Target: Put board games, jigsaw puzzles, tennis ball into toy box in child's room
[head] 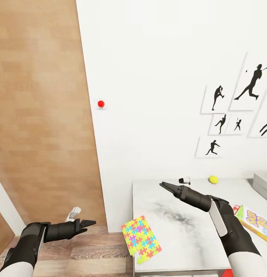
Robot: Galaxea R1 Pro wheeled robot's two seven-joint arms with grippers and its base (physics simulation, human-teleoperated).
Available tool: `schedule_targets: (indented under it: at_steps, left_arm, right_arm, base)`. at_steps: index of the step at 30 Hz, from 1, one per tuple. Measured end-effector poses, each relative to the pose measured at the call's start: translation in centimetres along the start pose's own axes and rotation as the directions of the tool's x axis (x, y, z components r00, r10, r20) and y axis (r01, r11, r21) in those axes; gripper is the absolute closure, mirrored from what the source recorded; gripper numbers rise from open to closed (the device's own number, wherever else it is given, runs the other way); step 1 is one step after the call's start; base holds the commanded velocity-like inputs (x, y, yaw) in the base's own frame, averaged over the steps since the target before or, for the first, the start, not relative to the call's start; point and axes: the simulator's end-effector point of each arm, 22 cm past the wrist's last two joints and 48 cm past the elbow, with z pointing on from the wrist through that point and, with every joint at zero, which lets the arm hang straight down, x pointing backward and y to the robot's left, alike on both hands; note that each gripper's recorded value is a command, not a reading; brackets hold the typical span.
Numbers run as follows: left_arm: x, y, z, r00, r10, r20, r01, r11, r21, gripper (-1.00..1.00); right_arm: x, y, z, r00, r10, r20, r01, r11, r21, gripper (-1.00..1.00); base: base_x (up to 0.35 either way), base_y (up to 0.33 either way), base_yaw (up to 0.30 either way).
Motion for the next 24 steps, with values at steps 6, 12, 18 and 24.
schedule_targets:
  at_steps: [6, 12, 18, 24]
  left_arm:
    - [0.1, 0.4, 0.5, 1.000, 0.001, 0.001, -0.001, 1.000, 0.002, -1.00]
    - [0.2, 0.9, 0.8, 1.000, 0.001, 0.001, -0.001, 1.000, 0.002, -1.00]
    - [0.5, 1.7, 1.4, 1.000, 0.007, -0.002, -0.007, 1.000, 0.003, -1.00]
    - [1.8, 2.7, 2.4, 1.000, -0.010, -0.023, 0.011, 1.000, 0.013, -1.00]
  right_arm:
    - [0.3, -0.5, -0.1, 1.000, -0.001, 0.001, 0.001, 1.000, -0.002, -1.00]
    - [0.6, -1.1, -0.2, 1.000, -0.001, 0.001, 0.001, 1.000, -0.002, -1.00]
    - [0.9, -1.7, -0.3, 1.000, -0.002, 0.002, 0.002, 1.000, -0.002, -1.00]
    - [1.3, -2.2, -0.4, 1.000, -0.002, 0.002, 0.002, 1.000, -0.004, -1.00]
  base:
    - [0.000, 0.000, 0.000]
    - [0.000, 0.000, 0.000]
    - [0.000, 0.000, 0.000]
    - [0.000, 0.000, 0.000]
